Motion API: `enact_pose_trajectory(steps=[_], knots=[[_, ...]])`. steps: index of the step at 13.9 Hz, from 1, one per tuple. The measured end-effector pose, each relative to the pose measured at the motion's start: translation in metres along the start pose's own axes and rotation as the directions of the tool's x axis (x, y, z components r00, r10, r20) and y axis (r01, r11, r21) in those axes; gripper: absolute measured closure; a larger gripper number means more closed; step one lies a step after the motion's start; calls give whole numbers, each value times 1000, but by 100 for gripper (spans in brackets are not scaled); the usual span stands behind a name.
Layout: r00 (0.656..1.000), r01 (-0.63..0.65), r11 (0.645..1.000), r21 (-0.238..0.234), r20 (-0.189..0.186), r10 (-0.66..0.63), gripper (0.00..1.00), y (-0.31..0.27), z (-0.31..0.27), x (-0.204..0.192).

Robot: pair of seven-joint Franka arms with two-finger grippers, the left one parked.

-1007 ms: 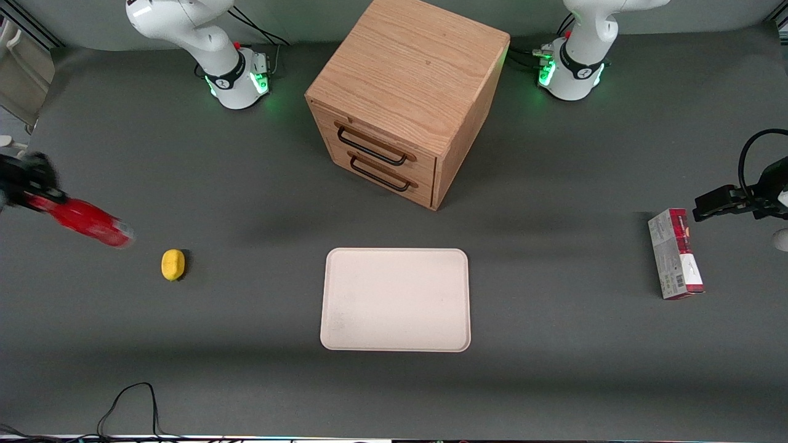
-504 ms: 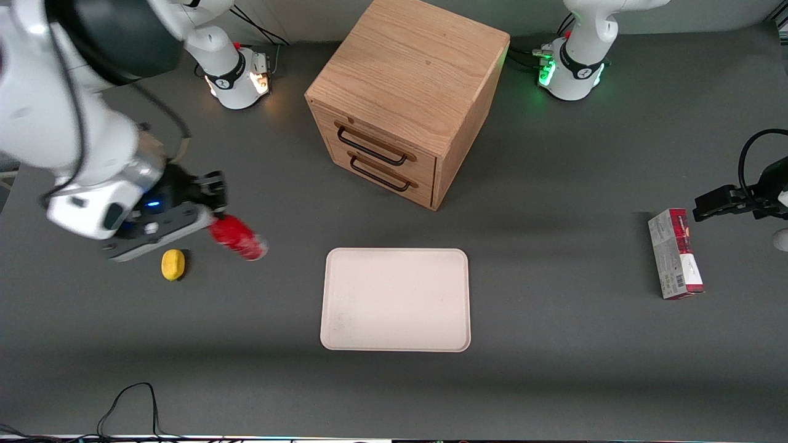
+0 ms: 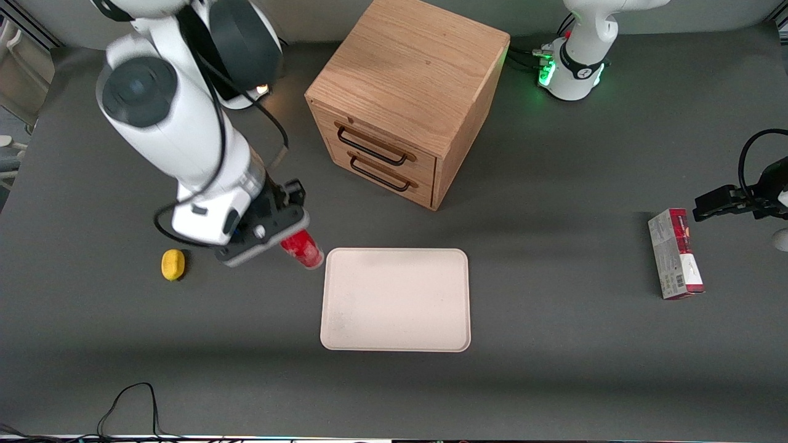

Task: Place coke bottle on tray
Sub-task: 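Lower the bottle upright onto the tray and open the right gripper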

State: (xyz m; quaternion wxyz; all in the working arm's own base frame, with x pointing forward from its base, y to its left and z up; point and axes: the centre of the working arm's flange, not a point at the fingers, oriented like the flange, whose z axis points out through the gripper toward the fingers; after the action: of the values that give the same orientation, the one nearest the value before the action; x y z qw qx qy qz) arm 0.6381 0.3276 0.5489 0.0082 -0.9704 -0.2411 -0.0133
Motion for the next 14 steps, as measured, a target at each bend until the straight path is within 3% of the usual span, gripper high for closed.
enact_pose_trajectory(steps=[7, 13, 14], knots=[[1000, -15, 999, -40, -3, 15, 69, 16, 187, 59], [1000, -11, 999, -48, -2, 10, 69, 14, 226, 64], [1000, -11, 999, -48, -3, 11, 65, 13, 226, 64]])
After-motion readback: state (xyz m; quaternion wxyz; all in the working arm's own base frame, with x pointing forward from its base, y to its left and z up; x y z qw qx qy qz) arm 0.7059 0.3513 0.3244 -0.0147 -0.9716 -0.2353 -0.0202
